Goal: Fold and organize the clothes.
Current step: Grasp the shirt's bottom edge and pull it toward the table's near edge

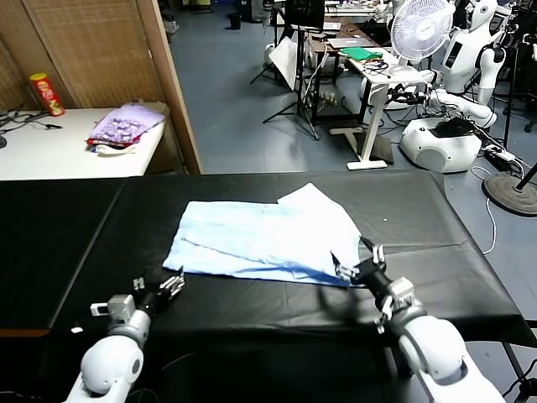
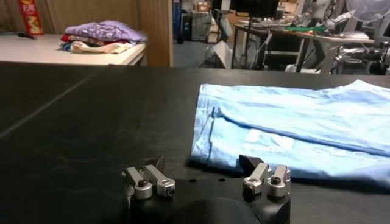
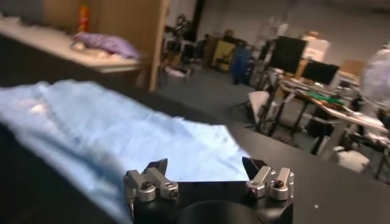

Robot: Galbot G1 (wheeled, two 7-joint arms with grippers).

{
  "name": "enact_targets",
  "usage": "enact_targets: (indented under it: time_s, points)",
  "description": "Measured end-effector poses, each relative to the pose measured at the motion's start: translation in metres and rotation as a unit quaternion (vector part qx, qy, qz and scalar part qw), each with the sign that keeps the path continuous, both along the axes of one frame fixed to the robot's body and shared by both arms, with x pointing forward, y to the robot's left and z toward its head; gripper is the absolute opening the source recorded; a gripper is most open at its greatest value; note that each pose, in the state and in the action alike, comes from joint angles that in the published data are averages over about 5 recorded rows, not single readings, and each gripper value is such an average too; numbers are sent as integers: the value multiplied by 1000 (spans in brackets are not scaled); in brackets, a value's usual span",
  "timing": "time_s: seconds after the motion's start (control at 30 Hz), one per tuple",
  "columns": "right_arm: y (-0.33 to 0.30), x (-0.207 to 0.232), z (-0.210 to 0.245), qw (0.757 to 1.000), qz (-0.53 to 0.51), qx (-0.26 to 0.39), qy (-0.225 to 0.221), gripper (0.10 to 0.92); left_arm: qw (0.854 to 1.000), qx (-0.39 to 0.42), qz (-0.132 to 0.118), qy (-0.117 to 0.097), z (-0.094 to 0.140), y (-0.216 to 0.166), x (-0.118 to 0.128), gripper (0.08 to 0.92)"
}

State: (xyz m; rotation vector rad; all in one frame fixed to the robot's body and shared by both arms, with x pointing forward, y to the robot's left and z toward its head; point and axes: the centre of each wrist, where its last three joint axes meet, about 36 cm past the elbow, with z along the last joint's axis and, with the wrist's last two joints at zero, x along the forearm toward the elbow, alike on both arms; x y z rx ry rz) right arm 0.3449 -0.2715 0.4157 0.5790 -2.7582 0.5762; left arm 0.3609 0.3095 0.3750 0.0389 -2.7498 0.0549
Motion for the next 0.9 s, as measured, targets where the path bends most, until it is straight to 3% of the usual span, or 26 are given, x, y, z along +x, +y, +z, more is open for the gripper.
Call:
enact_targets:
  time_s: [0.1,0.43,0.53,0.77,0.9]
  points:
    - [0,1,-5,1000,-5,-4,3,709,1000,0,1,1,0,1,-2,798]
    - [3,17,-21,1000,-19,-9,12,237,1000,0,3,2,0,2,-7,798]
    - [5,25,-24,1000,-27,-6,9,155,1000,1,4,2,-1,2,-8,798]
    - [6,50,-35,997,-78,-11,-14,147,1000,0,5,0,0,1,-7,798]
    - [1,55,-32,994,-106,17,-10,302,1000,-1,5,0,-1,0,-6,798]
